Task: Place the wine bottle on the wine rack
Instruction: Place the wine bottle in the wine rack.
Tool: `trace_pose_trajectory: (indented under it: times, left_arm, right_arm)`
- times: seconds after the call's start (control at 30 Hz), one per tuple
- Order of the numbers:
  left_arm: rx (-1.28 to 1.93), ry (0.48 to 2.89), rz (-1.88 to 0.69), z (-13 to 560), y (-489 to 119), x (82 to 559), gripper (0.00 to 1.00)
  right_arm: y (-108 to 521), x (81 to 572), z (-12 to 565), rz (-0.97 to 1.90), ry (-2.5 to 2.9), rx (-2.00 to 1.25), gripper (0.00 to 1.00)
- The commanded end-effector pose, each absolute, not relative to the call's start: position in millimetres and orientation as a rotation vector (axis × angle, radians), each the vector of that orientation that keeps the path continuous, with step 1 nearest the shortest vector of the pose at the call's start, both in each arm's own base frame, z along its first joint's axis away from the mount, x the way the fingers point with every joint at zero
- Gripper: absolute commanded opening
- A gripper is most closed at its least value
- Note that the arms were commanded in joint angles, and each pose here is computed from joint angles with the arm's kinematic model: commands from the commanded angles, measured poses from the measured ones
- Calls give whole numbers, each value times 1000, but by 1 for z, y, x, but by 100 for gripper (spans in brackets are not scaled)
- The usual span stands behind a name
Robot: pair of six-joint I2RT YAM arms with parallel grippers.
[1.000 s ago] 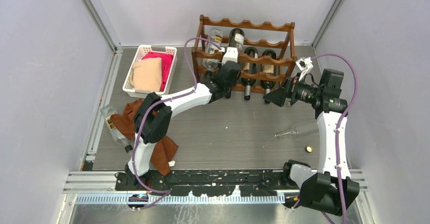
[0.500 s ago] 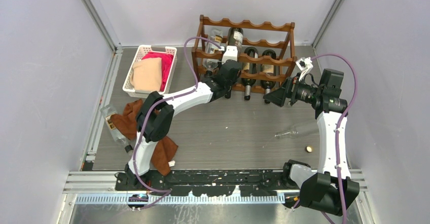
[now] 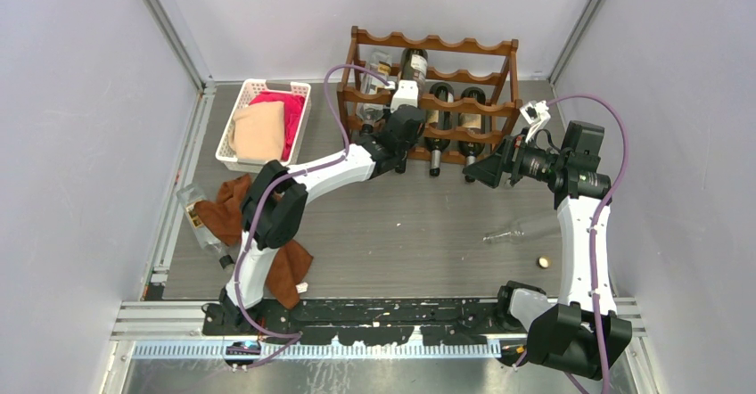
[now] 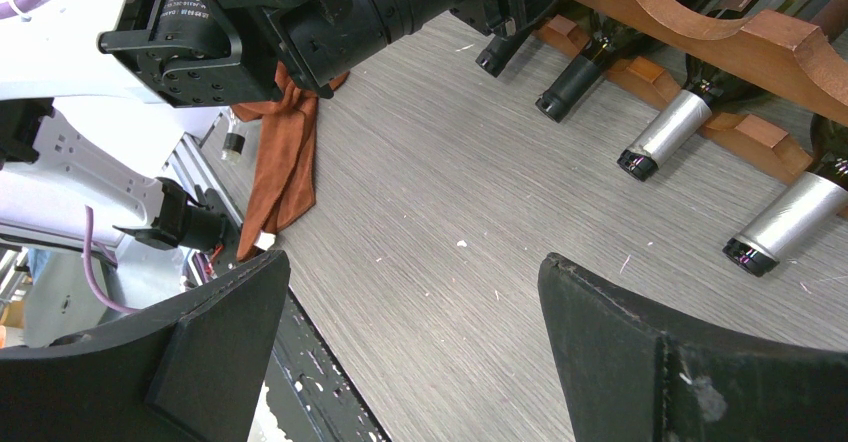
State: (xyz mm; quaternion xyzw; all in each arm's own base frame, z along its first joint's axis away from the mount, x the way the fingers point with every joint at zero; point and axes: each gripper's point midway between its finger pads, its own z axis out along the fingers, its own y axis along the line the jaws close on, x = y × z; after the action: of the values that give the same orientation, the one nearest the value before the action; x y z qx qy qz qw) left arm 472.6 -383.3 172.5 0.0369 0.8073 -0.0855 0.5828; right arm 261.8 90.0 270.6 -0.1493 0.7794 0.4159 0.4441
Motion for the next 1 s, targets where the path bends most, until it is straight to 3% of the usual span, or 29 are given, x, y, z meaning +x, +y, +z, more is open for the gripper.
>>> trace_pose_trajectory:
  times: [0.0,0.4,0.97]
  left_arm:
    - [-76,1710,-282,242,-383,493,33]
    - [-76,1706,-283,245,-382,492,41]
    - [-66,1695,-348,261,-377,476,46]
  right_arm:
    - [90,262,285,1006,1883,-416,100]
    - [90,262,285,1003,1883,-414,100]
    - [90,262,284,1005,1885,-415,100]
